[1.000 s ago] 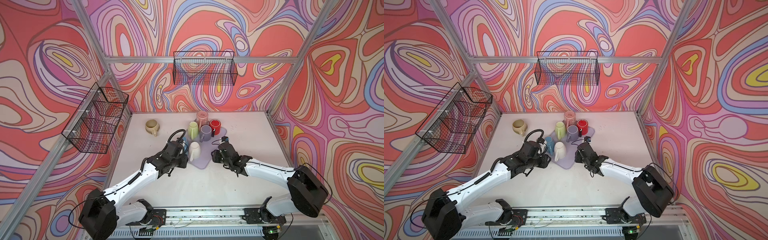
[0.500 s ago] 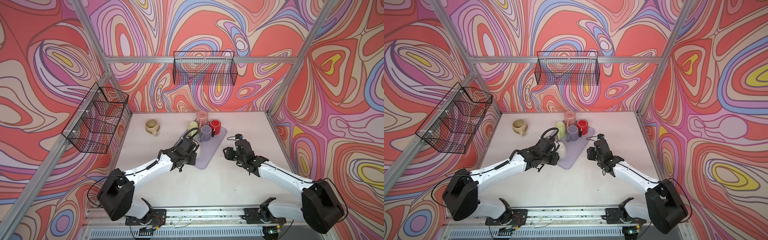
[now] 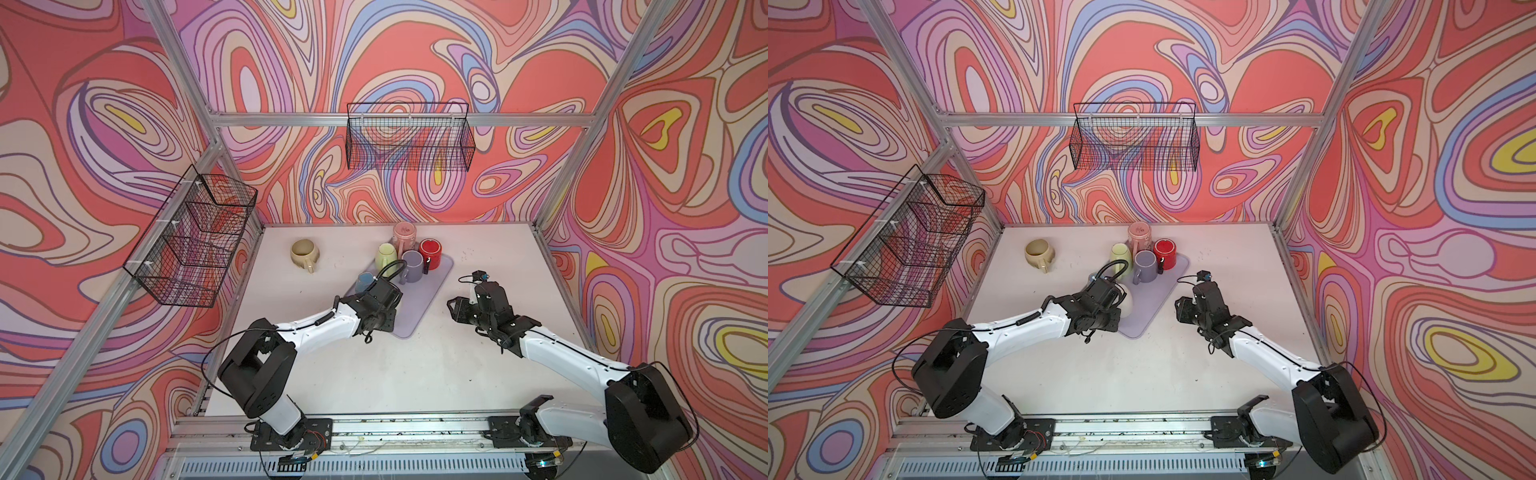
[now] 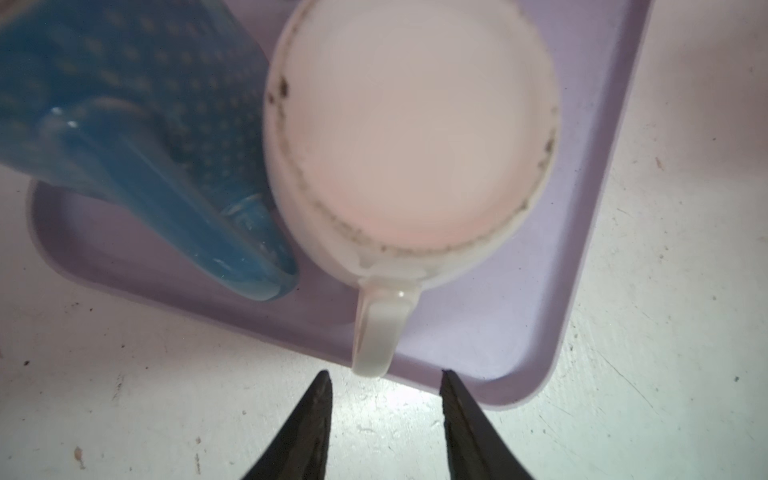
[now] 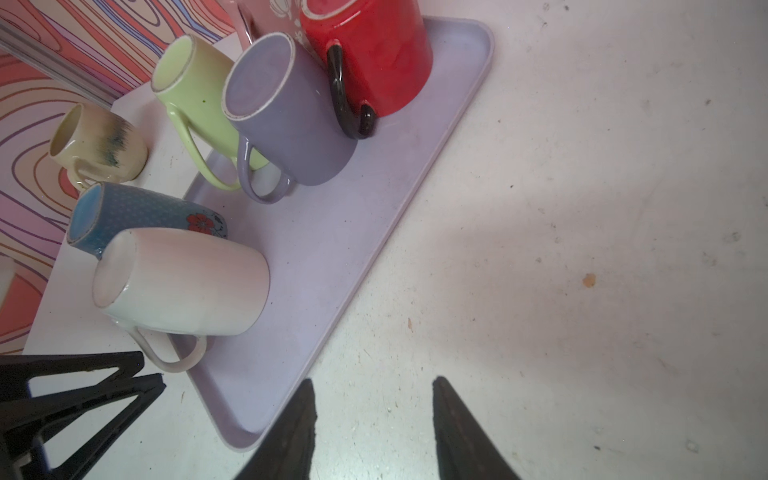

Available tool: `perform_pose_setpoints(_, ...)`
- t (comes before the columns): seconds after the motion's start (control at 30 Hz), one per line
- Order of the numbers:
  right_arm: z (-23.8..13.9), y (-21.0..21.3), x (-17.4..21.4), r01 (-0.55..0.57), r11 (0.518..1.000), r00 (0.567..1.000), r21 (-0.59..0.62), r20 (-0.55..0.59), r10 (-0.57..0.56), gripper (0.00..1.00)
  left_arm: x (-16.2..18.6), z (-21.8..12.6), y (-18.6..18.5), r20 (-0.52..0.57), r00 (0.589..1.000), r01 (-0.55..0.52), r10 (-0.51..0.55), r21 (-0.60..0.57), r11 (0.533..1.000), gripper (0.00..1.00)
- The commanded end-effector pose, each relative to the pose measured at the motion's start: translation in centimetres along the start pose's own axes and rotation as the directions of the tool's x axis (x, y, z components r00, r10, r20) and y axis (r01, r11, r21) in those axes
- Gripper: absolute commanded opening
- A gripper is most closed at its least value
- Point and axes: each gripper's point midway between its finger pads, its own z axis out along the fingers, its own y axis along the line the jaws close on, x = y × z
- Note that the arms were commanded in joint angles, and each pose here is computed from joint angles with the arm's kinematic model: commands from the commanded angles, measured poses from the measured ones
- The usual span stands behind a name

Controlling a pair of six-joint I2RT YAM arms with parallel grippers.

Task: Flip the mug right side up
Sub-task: 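Lower the left gripper onto the white mug on the tray and close it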

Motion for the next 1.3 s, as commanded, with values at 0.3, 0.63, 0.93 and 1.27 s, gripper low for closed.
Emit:
perform_pose_setpoints(0.3, -0.3, 0.2, -0.4, 0.003, 1.000, 1.000, -0.021, 0.017, -0.003, 0.47, -0.1, 2.9, -0.4, 0.005, 1.000, 0.012, -0.012, -0.022, 1.000, 0.43)
perform_pose_setpoints(0.63, -0.4, -0.1, -0.3, 0.002, 1.000, 1.000, -0.017, 0.018, -0.002, 0.47, 0.2, 4.2, 0.1, -0.012, 1.000, -0.015, 0.014, -0.064, 0.998, 0.41)
perform_pose_setpoints(0.93, -0.1, -0.2, 0.0, -0.007, 1.000, 1.000, -0.020, 0.011, 0.007, 0.47, -0.1, 4.9, 0.2, 0.008, 1.000, -0.021, 0.022, -0.068, 0.997, 0.31)
perform_pose_setpoints(1.27, -0.1, -0.6, 0.3, -0.015, 1.000, 1.000, -0.005, 0.010, 0.015, 0.47, -0.2, 4.8, 0.1, 0.015, 0.999, -0.045, 0.046, -0.065, 0.997, 0.16)
